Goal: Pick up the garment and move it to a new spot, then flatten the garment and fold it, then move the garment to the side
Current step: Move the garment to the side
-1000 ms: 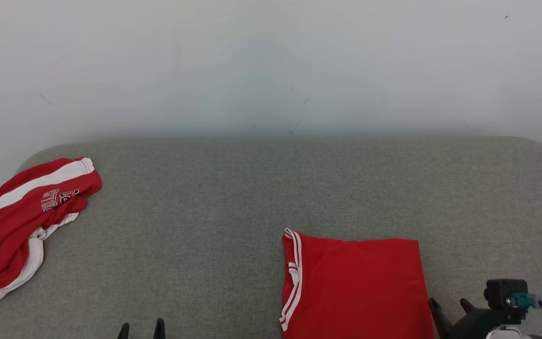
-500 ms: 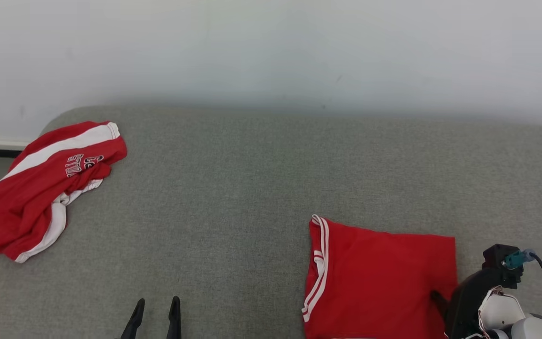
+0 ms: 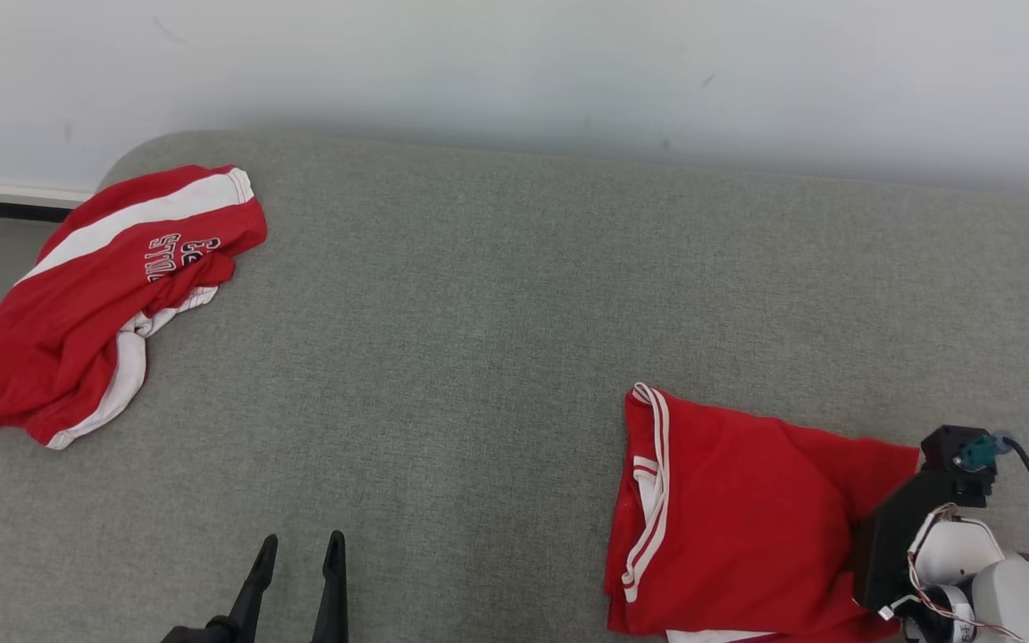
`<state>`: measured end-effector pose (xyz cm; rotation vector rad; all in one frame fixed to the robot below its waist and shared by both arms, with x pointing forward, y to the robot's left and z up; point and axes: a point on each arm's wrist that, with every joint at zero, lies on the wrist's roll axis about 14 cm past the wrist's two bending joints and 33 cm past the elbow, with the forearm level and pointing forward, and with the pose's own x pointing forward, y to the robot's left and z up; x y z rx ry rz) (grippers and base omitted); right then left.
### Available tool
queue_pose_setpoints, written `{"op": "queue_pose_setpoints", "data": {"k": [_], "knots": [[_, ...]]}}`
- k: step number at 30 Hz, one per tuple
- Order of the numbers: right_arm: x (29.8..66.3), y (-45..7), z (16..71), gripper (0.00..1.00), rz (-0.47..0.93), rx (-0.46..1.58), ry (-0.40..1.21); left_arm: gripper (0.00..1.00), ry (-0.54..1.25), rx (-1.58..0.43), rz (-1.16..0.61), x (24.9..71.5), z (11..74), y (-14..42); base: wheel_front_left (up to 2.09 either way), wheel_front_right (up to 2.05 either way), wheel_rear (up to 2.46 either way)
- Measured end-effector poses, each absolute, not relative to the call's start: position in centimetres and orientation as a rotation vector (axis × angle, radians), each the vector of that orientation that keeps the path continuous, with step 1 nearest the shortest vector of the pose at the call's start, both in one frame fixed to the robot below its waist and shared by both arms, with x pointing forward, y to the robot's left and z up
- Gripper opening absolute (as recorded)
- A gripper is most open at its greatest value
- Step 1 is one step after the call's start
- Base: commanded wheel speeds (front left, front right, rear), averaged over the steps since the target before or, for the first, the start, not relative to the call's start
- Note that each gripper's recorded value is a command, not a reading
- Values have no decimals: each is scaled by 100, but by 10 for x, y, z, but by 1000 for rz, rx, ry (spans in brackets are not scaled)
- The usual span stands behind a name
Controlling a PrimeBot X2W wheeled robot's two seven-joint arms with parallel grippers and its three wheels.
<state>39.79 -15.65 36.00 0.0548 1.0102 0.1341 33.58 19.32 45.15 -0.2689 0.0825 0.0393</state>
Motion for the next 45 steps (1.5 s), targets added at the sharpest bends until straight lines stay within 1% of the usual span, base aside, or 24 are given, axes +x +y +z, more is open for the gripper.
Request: {"op": "queue_pose_setpoints", "data": {"k": [3,10,13,16,20,24,29,36,41,45], "knots": [[401,-150,362,0,169,18,1006,100,87,-268,40,337,450,193,0,0,0],[406,-165,372,0,213,-141,1009,100,84,-272,-6,349,452,180,0,0,0],[414,-177,383,0,226,-227,990,100,68,-273,-38,360,457,171,0,0,0],[424,-201,394,0,210,-320,971,100,36,-268,-78,376,466,161,0,0,0],[438,-235,409,0,171,-415,942,100,-2,-258,-135,398,476,145,0,0,0],[451,-265,420,0,122,-452,918,100,-36,-250,-189,420,484,128,0,0,0],[458,-312,428,0,37,-503,907,100,-43,-233,-273,442,480,102,0,0,0],[439,-381,428,0,-108,-542,955,100,-30,-249,-404,463,466,62,0,0,0],[432,-423,437,0,-197,-590,939,100,-13,-265,-476,472,452,38,0,0,0],[439,-440,447,0,-224,-640,888,100,1,-277,-508,478,441,27,0,0,0]]}}
